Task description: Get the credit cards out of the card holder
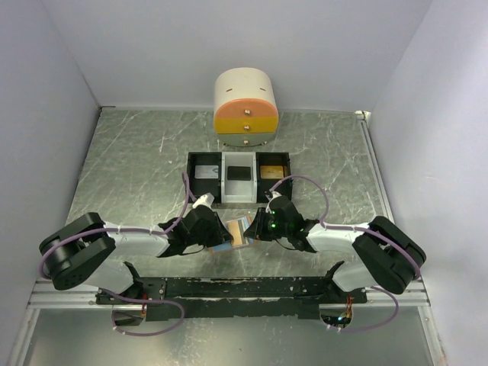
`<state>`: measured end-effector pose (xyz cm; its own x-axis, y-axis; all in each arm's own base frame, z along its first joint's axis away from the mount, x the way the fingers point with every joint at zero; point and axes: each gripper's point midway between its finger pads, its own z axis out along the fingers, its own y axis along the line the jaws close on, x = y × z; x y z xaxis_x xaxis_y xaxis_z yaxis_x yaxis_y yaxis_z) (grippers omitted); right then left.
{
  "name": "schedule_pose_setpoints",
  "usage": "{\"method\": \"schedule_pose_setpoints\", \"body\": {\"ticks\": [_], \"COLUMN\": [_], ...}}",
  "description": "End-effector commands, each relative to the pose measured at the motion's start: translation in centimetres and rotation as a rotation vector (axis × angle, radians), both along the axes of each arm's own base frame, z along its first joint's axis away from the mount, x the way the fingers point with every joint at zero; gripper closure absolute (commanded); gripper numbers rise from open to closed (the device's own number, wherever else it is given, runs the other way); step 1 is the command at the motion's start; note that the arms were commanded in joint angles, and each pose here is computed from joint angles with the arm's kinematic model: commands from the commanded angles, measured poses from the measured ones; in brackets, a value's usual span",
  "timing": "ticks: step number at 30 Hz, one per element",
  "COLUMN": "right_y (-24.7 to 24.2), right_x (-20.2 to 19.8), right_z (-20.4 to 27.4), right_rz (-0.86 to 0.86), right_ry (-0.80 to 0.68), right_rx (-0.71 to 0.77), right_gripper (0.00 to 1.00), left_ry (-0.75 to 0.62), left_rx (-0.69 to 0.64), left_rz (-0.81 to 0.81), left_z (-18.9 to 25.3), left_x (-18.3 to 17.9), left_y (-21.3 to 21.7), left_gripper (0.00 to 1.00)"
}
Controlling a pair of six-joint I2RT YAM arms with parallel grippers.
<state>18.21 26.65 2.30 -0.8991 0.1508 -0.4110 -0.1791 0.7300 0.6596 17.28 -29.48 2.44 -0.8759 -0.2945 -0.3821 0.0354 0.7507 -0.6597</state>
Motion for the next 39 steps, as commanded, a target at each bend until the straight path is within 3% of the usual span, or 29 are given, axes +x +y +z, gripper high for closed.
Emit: {"method": "schedule_pose_setpoints", "body": {"ticks": [1,8,15,23,30,36,39], "right_y": [-0.1,0.1,-0.8,0.3,1.8,0.5,0.1], "right_x": [0.1,0.1,1.6,2.1,1.3,1.5,1.5], "right_z": [0.0,0.1,1.2,2.9,1.6,-0.3,-0.4], "right_rz": [-0.006,0.005,-0.014,0.051,0.128,0.085,0.081], "right_ry": [0.007,0.008,-0.062,-0.104,-0.044,-0.022,-0.024], "right_rx": [-0.011,-0.009,-0.103,-0.086,-0.056,-0.131,-0.153], "right_gripper": [0.81,0.81,0.8,0.74,0.74,0.74,0.74], "left_ry": [-0.012,-0.01,0.002,0.001,-0.004,-0.009,-0.022], "left_rx": [-0.033,-0.011,0.009,0.016,0.016,0.017,-0.006], "left_rz": [-0.005,0.012,0.01,0.022,0.027,0.022,0.015], "left_z": [0.6,0.3,-0.1,-0.1,0.1,0.3,0.6], "left_x": [0.1,0.1,-0.1,-0.1,-0.1,-0.1,-0.1], "left_y": [-0.7,-0.1,0.2,0.6,0.8,0.7,0.5], "left_gripper": [0.73,0.84,0.92,0.93,0.93,0.87,0.72]}}
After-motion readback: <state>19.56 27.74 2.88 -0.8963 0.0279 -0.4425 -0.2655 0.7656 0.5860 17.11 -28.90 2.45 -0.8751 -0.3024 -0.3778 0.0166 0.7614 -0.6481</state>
